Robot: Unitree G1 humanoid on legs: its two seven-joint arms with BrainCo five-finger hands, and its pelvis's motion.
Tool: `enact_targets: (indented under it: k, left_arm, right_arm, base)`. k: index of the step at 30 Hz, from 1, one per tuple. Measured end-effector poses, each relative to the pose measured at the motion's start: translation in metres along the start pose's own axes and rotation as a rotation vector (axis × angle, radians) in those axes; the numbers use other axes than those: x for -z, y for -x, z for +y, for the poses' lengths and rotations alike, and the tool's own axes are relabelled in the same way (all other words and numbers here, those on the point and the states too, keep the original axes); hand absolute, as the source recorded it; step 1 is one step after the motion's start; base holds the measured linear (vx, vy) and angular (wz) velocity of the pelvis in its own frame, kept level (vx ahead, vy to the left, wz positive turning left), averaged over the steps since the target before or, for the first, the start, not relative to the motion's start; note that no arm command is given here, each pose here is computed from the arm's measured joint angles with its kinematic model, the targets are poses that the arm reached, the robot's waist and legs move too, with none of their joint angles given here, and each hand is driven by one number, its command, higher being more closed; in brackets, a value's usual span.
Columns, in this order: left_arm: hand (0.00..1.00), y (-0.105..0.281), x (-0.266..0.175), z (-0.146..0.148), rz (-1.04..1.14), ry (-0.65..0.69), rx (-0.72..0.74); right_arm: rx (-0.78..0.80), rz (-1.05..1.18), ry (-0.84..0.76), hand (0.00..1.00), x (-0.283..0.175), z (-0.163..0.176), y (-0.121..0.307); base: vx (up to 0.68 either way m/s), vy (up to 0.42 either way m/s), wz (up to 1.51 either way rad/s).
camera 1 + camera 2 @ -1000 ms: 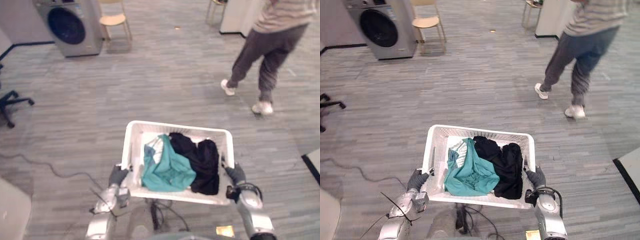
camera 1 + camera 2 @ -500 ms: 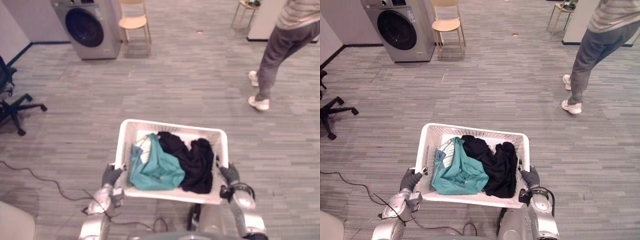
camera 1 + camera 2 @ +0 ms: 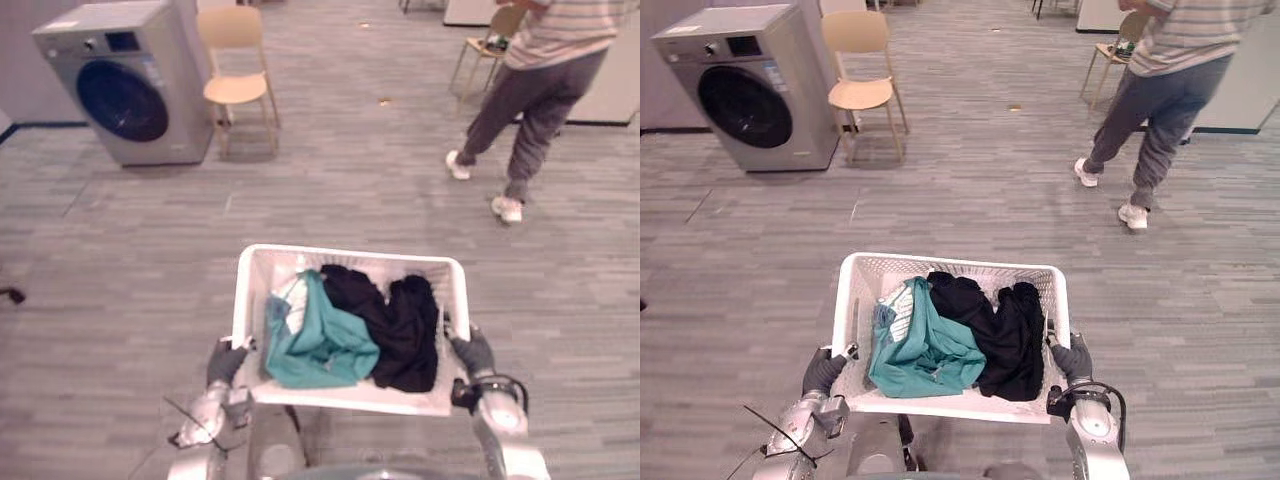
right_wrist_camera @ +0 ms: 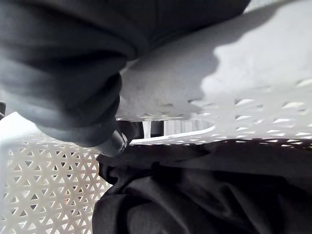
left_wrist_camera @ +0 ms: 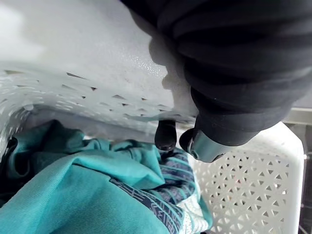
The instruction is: Pick up the laundry basket with both hands and put the clothes into the washing machine.
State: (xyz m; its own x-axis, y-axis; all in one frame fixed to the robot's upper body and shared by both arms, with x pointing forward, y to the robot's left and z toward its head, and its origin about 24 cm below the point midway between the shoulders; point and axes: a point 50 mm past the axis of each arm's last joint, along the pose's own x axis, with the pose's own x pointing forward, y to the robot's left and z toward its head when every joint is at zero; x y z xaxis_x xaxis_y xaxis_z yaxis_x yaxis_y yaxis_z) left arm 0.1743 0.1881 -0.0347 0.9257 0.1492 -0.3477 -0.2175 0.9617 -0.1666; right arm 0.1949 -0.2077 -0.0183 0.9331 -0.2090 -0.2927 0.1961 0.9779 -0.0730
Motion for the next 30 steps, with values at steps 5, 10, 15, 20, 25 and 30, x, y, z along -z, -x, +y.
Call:
enact_targets:
  k: [5,10,15,20,25,30]
  left_arm:
    - [1.00,-0.002,0.006,-0.002,0.033,-0.001,-0.001]
    - [1.00,0.001,0.009,0.006,0.073,-0.043,-0.030]
    - [1.00,-0.011,-0.014,0.000,-0.022,-0.061,0.005]
    - [1.00,-0.010,-0.011,-0.010,-0.015,-0.040,0.028]
    - [1.00,-0.008,-0.007,-0.013,-0.009,-0.007,0.025]
    - [1.00,-0.009,-0.010,-0.014,-0.035,-0.007,0.039]
  right_arm:
    - [0.019,0.041,0.000,1.00,0.012,-0.003,-0.001]
    - [0.005,0.100,-0.022,1.00,0.026,0.006,-0.002]
    - [0.027,0.014,-0.052,1.00,0.006,0.007,-0.004]
    - [0.051,-0.006,-0.016,1.00,0.002,-0.004,0.003]
    - [0.062,-0.015,-0.025,1.00,0.001,-0.009,0.010]
    - [0.059,-0.031,-0.039,1.00,-0.002,-0.011,0.007]
  base:
    - [0.89,0.314,-0.10]
    - [0.84,0.208,0.22]
    - [0.72,-0.024,0.34]
    - [0.76,-0.225,0.52]
    - [0.71,-0.179,-0.30]
    - [0.59,-0.032,-0.29]
